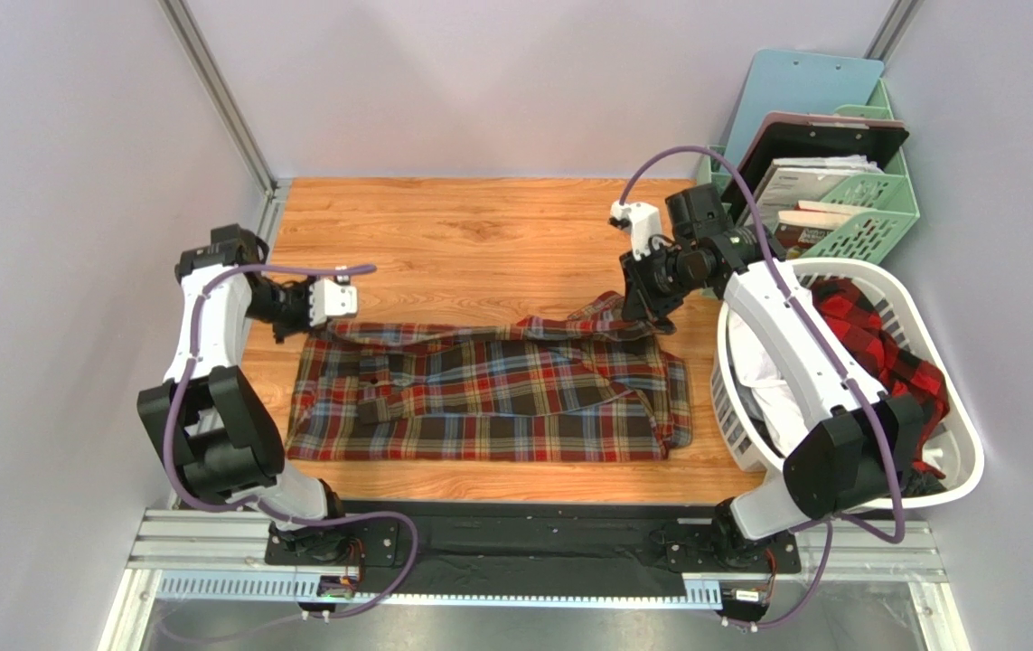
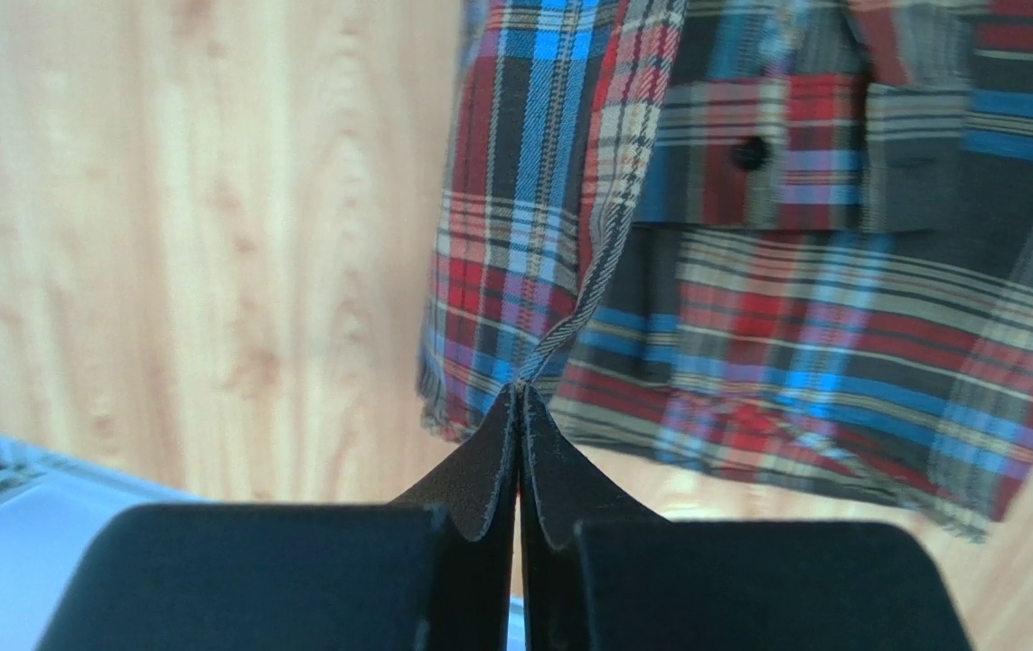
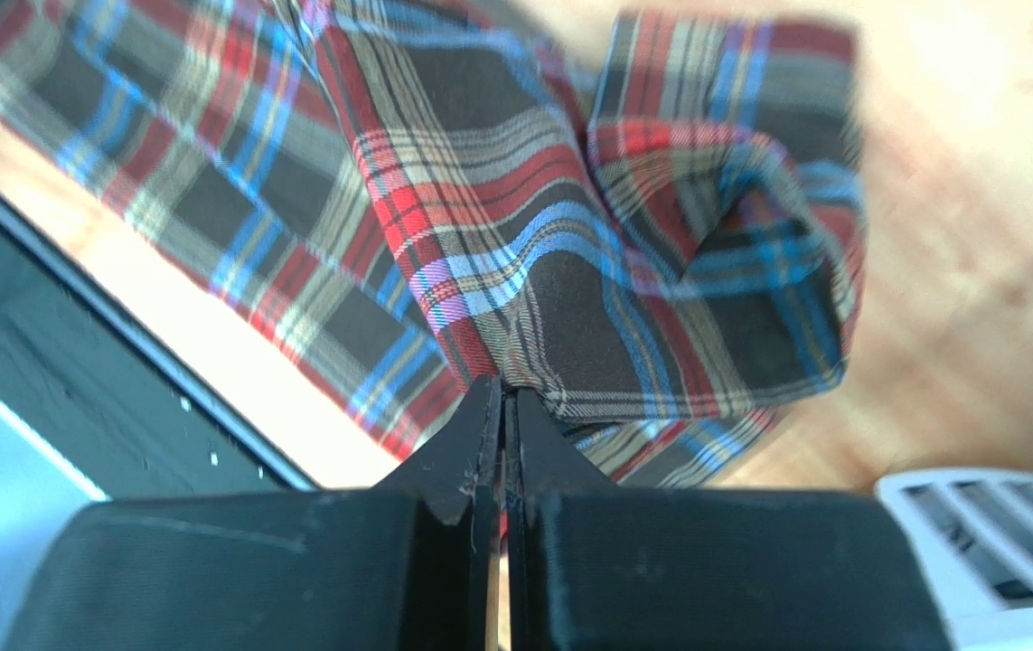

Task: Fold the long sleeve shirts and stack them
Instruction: Fold the shirt

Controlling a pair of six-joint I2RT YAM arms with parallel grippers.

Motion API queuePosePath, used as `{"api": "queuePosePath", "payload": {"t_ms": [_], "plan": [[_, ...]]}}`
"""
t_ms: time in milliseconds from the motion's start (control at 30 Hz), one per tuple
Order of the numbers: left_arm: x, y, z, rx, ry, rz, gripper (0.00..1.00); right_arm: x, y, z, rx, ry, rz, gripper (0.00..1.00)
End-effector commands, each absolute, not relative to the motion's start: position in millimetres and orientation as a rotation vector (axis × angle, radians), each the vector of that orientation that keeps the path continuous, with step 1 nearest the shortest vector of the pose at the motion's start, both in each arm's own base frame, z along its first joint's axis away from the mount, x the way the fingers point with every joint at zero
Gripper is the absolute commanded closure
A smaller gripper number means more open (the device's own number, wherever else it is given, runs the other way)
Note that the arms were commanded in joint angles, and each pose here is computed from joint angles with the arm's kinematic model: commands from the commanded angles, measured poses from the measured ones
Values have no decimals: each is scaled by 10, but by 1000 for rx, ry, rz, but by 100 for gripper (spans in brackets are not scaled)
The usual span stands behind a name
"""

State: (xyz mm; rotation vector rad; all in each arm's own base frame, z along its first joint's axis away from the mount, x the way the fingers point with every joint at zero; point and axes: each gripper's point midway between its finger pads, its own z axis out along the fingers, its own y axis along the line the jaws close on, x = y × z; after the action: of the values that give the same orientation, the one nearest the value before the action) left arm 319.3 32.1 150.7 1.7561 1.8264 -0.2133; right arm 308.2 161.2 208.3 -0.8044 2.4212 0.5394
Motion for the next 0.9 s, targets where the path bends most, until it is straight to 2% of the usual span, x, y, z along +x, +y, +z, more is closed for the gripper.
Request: {"api": "queuePosePath", "payload": {"t_ms": [0,267,500,667,867], "plan": [[2946,360,1274,1848,1796,-207,100,2819,1612,1929,-896,2427,552,100],[2726,465,655,1919,1888,-229,100,2563,1637,1342,-989,2552,569,100],[2744,534,527,1919,1925,-220,100,2337,1698,983,-1064,2638,580,100],[2838,480,773,1862,1891,-203,100,2396,1645,1129,-1085,2609,515,100],[2985,440,1170,1799,1848,-175,100,2457,1688,1584,-1071,2518,518,100]]}}
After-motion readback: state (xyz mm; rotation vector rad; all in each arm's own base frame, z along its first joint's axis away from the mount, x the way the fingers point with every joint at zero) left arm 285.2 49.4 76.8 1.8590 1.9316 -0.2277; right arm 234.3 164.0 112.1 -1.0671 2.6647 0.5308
